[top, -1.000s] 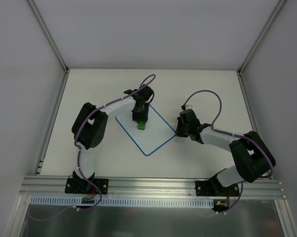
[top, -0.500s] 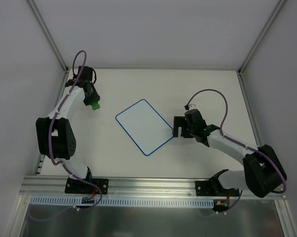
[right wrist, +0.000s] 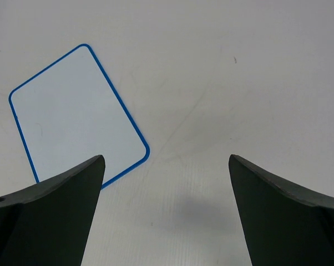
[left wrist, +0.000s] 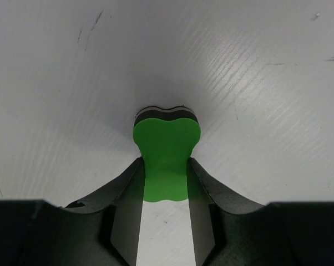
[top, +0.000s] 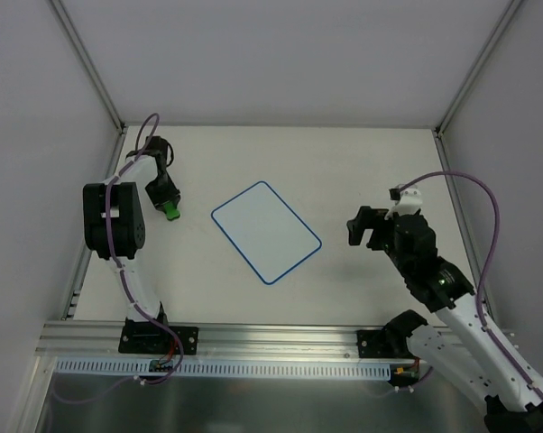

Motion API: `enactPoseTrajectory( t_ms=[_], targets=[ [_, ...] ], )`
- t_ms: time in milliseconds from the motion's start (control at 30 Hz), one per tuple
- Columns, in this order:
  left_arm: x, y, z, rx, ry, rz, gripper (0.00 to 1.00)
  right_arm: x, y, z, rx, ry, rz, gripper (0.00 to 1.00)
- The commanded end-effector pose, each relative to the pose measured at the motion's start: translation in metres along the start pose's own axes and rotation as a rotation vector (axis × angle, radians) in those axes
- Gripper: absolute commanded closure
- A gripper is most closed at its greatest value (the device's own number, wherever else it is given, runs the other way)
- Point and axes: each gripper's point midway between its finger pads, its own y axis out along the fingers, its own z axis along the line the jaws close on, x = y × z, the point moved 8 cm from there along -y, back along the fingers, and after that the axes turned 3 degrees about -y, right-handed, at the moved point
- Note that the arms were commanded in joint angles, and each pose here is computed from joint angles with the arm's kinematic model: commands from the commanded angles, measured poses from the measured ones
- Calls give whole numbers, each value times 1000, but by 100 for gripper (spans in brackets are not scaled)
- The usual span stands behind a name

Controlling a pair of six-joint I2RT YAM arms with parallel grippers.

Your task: Erase the whiteboard

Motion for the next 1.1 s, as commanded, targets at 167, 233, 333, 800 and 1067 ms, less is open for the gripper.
enactPoseTrajectory(
  t_ms=[167,233,333,800,1067],
  targets=[
    [0,-13,-2,-29,-35,1,27,22,-43,-20,-77,-15,-145,1],
    [-4,-32,1,-68,-51,-20,16,30,-52,-21,-77,-12,-153,1],
    [-10,-73,6,-166,-51,-81,7,41,-63,-25,-97,-54,-166,1],
    [-78,-317,89,-576,200,-837,1,117,-138,-43,-197,-122,-413,1],
    [-117,-387,136,-575,160,-1126,1,133,-172,-54,-239,-137,-515,1]
  ],
)
